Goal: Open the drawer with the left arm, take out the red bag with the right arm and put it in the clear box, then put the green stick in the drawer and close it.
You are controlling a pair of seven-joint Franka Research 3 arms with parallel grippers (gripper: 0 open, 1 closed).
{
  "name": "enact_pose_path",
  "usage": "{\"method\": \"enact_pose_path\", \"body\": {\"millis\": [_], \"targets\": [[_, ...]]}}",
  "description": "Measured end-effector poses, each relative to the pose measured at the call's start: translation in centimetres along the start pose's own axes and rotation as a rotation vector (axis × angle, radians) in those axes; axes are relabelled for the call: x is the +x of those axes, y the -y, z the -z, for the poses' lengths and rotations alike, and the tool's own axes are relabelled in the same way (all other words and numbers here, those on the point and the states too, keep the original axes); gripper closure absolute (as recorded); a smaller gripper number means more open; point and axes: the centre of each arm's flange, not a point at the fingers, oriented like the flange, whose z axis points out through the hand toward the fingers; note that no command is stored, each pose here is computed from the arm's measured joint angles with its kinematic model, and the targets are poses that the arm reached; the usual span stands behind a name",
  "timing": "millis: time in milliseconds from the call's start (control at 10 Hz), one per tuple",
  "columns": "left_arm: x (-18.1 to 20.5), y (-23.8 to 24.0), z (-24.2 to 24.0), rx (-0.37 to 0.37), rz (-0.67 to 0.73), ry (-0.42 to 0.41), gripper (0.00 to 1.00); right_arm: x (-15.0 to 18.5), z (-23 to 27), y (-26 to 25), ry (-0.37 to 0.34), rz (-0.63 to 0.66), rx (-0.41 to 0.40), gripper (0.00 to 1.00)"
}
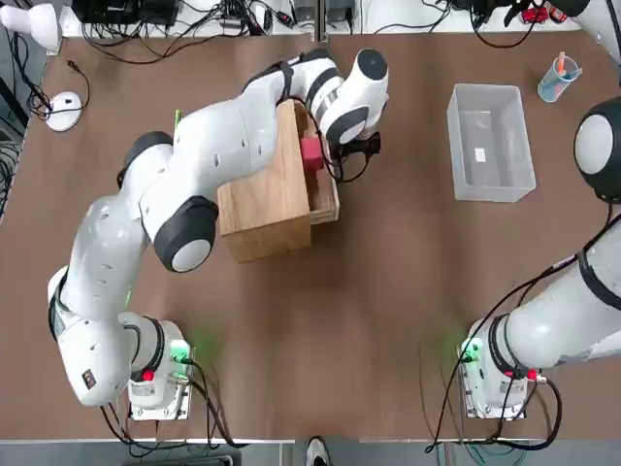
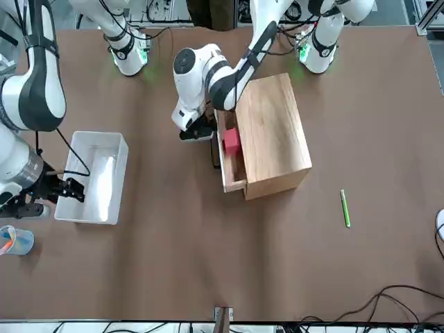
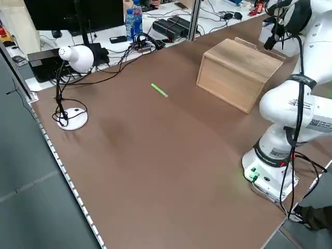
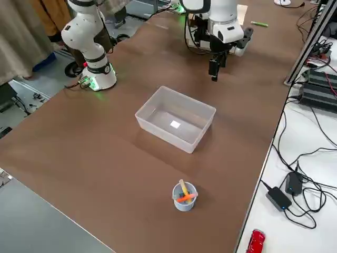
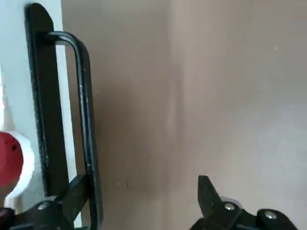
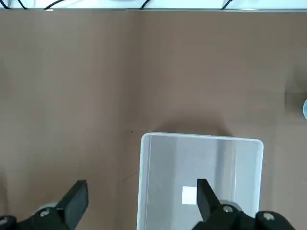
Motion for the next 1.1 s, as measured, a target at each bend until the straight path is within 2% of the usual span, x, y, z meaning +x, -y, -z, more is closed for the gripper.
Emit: {"method": "enact_pose_path", "body": {"millis": [300, 600, 800, 1100], "targets": [[-1.7, -1.6, 1.0, -0.058, -0.009, -0.012, 0.00, 0.0, 0.0, 0.0, 0.000, 0.000, 0.000, 0.00], [-2.8, -2.2, 1.3, -0.072, -0.017, -0.012, 0.00, 0.0, 0.0, 0.0, 0.000, -0.001, 0.002, 0.00], [-1.5, -1.6, 1.2, -0.065, 0.002, -0.022, 0.00, 0.0, 0.0, 0.4, -0.002, -0.032, 0.057, 0.00], [1.7, 0.0, 1.0, -0.053, 0.045, -0.040, 0.00, 0.0, 0.1, 2.6, 0.007, -0.208, 0.093, 0.00]]}}
